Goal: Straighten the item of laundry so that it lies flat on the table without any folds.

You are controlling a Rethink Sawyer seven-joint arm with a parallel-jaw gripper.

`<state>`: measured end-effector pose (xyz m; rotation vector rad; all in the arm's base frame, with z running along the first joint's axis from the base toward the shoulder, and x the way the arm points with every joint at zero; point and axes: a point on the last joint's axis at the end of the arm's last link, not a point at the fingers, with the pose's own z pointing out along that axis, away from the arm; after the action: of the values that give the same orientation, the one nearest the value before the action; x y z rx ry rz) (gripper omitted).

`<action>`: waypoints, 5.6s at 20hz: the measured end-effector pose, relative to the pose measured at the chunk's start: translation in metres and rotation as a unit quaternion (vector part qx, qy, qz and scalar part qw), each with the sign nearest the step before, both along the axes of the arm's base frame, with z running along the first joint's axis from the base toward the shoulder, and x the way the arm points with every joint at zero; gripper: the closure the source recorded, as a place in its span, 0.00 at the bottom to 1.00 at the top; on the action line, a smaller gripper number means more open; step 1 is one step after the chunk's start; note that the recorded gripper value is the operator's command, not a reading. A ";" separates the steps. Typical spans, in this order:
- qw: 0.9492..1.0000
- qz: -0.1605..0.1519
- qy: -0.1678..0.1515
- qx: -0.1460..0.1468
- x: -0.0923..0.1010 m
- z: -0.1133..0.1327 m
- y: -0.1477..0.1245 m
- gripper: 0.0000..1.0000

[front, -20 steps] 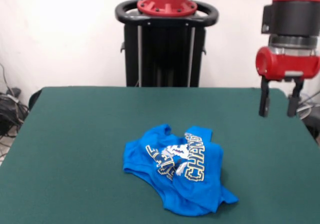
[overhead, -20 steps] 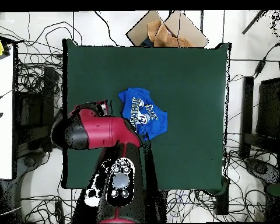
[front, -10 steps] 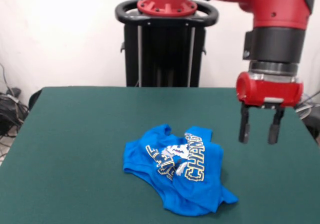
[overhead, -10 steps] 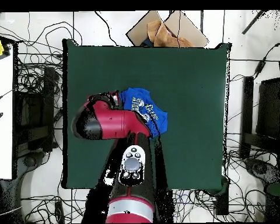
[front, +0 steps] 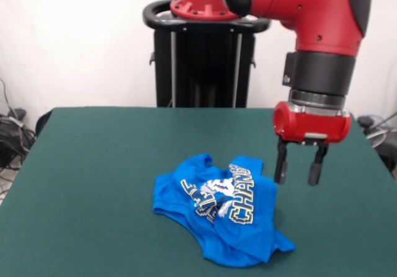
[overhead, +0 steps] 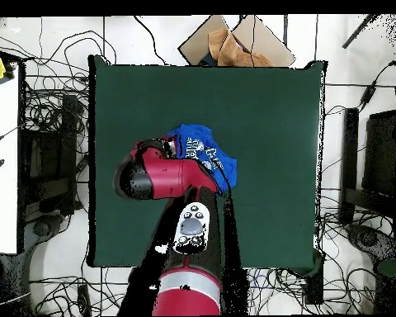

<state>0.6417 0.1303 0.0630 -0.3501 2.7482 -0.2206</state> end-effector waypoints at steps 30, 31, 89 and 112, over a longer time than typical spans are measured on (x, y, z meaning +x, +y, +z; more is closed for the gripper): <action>0.997 0.007 0.047 -0.066 -0.139 -0.090 -0.061 0.00; 0.997 0.004 0.049 -0.064 -0.142 -0.095 -0.064 0.00; 0.969 -0.041 0.211 0.124 -0.308 -0.072 0.115 1.00; 0.979 -0.118 0.165 0.024 -0.301 0.015 0.118 0.00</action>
<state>0.3412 0.2485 0.0784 -0.0459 3.1177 -0.1675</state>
